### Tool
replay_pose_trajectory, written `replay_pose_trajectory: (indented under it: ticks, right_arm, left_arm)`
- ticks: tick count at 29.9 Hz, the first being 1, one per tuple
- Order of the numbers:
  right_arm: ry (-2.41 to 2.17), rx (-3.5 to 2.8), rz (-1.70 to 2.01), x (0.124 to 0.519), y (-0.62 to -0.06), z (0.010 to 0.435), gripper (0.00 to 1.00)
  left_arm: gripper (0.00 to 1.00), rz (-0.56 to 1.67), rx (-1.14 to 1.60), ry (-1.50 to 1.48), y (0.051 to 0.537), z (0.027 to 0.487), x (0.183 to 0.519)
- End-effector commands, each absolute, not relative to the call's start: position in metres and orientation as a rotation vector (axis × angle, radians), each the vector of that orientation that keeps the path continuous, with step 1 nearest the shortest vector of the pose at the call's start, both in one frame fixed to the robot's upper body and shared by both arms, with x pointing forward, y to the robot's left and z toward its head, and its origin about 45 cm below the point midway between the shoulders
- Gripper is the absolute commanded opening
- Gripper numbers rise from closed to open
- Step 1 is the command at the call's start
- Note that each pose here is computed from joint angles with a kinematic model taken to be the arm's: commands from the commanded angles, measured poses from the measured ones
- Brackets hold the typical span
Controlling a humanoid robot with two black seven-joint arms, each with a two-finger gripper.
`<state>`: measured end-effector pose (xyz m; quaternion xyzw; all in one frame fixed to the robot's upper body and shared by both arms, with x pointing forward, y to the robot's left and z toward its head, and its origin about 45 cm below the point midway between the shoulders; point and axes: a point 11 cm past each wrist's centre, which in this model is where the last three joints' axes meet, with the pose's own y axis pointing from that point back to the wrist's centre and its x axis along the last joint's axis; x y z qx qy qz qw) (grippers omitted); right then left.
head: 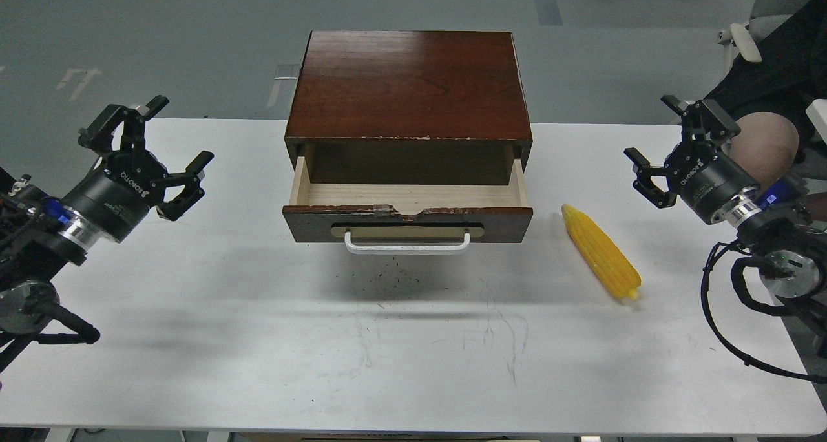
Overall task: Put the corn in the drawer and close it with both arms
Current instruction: 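Move the right gripper toward the yellow corn cob beside the drawer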
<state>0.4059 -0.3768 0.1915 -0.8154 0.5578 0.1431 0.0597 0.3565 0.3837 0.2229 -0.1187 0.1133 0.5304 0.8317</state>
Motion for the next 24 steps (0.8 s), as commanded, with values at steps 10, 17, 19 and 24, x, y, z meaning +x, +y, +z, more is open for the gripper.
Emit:
replay_pose_trajectory:
  ticks: [10, 17, 19, 24]
  right_arm:
    - [1.692, -2.476, 0.428, 0.405, -0.379, 0.193, 1.0]
    - [1.684, -2.64, 0.149, 0.421, -0.398, 0.25, 1.0]
    - [1.635, -2.82, -0.044, 0.424, -0.393, 0.269, 1.0]
    - [1.504, -3.162, -0.477, 0.421, -0.389, 0.294, 1.0]
  left_arm:
    - [1.0, 1.14, -0.246, 0.239, 0.388, 0.22, 0.357]
    - [1.0, 1.189, -0.246, 0.142, 0.413, 0.252, 0.378]
    - [1.0, 1.181, -0.248, 0.134, 0.412, 0.256, 0.378]
    - [1.0, 1.156, -0.254, 0.122, 0.404, 0.261, 0.381]
